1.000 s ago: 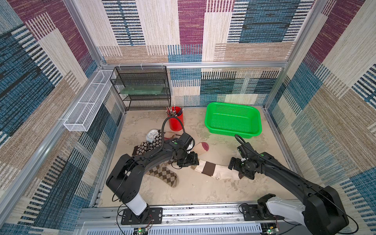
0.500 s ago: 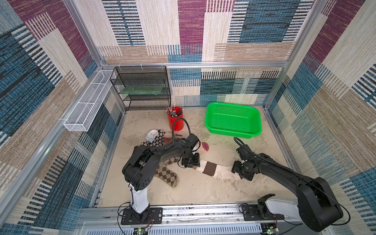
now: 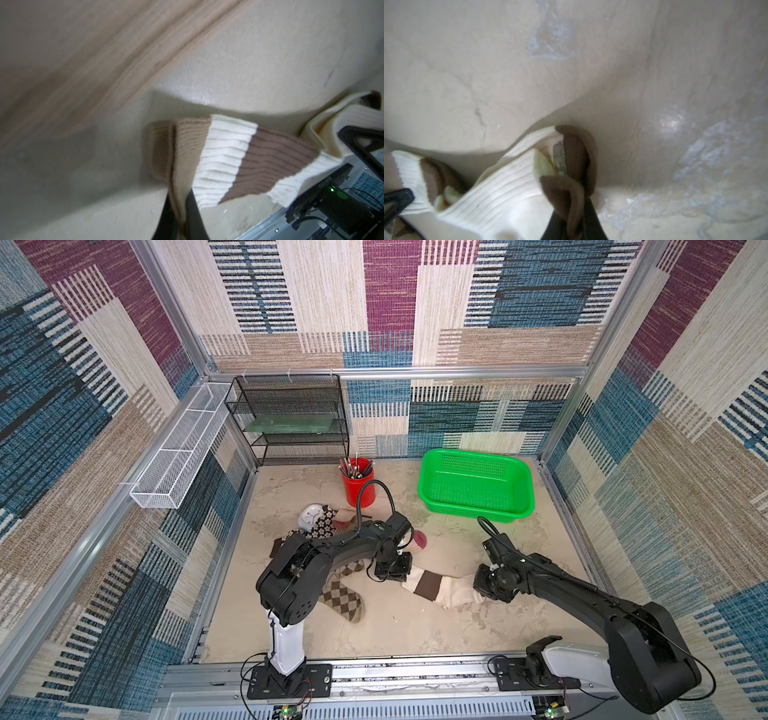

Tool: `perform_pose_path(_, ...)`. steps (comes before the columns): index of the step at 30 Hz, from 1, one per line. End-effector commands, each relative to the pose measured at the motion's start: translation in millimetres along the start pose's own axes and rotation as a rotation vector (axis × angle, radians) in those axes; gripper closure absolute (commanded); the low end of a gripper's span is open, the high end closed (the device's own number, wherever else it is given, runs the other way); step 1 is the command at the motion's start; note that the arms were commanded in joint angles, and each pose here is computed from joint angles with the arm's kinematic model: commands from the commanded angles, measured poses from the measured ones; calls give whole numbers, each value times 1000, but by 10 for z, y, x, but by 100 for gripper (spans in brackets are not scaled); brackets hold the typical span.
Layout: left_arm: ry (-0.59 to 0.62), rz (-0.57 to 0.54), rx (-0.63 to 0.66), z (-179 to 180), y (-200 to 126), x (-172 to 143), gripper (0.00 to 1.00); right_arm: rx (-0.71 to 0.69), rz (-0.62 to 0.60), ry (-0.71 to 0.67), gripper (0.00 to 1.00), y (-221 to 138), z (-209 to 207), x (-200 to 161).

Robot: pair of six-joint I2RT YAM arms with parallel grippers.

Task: Place the socks together as a pair
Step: Pick up a pair of socks from the center of the board.

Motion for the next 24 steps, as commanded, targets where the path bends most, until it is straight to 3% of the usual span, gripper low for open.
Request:
perform_pose_path(1,68,-28,-23,-133,-245,6,100,62,-15,-15,95,-176,146,78)
perform_pose_path(3,89,-54,-52,-268,-421,37,100,84,-40,-25,100,-328,224,152)
perform_pose_path(10,143,-152,-167,-762,-1011,187,100,123,-152,-22,100,-892,366,477)
perform_pose_path(16,194,-235,-266,-1272,-1495,418,100,162,-351,-61,100,-1489,425,974)
perform_pose_path(19,205,-265,-302,-1515,-1615,604,100,143,-434,-45,100,-1713,300,1268)
perform_pose_path(24,228,-321,-308,-1850,-1601,1035,100,106,-502,-36,100,-1794,64,1786)
Point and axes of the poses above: each gripper's point midway between its finger pads, its own y axis out along the fingers, its own z axis along the line the jaws close on, x = y × z, the point moved 3 cm from there along -y, back along the fingers, and after that the axes turned 15 degrees about -y, right-handed, at the moved point
